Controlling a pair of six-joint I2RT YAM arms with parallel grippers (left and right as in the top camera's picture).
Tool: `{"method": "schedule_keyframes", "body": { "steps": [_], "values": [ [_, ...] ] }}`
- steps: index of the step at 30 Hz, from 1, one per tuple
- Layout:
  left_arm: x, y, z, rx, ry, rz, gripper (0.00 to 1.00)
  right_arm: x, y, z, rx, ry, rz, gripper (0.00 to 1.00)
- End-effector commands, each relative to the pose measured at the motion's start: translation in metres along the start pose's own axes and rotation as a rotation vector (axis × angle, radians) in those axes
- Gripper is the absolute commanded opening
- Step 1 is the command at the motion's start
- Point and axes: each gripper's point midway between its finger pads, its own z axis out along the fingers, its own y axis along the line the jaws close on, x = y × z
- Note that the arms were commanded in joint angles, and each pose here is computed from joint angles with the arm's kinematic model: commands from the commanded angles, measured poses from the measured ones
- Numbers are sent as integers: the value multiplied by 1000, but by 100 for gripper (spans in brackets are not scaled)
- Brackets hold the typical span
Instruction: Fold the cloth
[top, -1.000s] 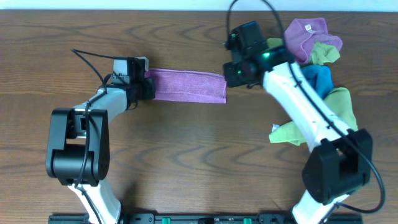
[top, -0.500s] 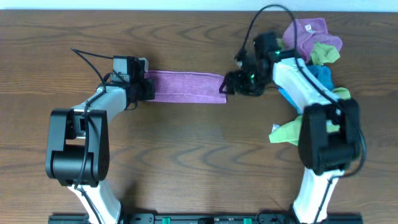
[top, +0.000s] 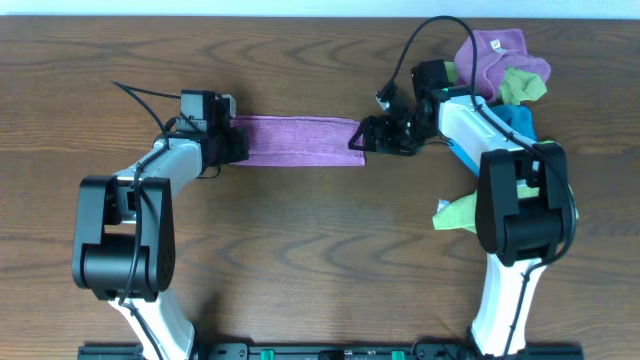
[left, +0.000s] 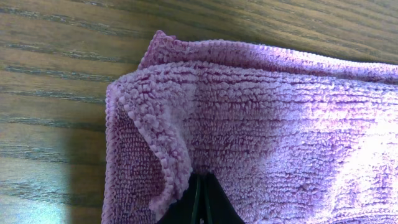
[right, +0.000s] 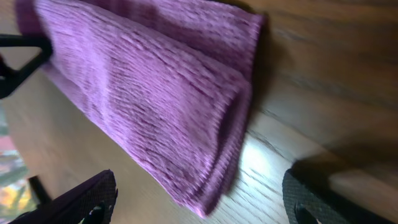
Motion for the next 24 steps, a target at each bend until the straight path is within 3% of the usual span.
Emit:
{"method": "schedule_keyframes", "body": {
  "steps": [1,8,16,19,21,23,24],
  "values": [
    [63,21,21,-59,180,-64,6,15,-16,26,-34,66,48,86],
    [63,21,21,-59,180,-65,6,26,-39,54,-32,108,112,82],
    [63,21,21,-59,180,-64,6,15,-25,67,-42,72,59,70],
    [63,21,21,-59,180,-64,5,13,-24,70,-26,63,59,53],
    [63,21,21,-60,180,-64,6,9,-24,72,-11,47,67,33],
    [63,22,21,-66,179,-63,5,5,-23,72,-12,34,86,1],
    [63,22,21,-66,179,-63,6,4,-23,72,-13,31,96,2]
  ]
}}
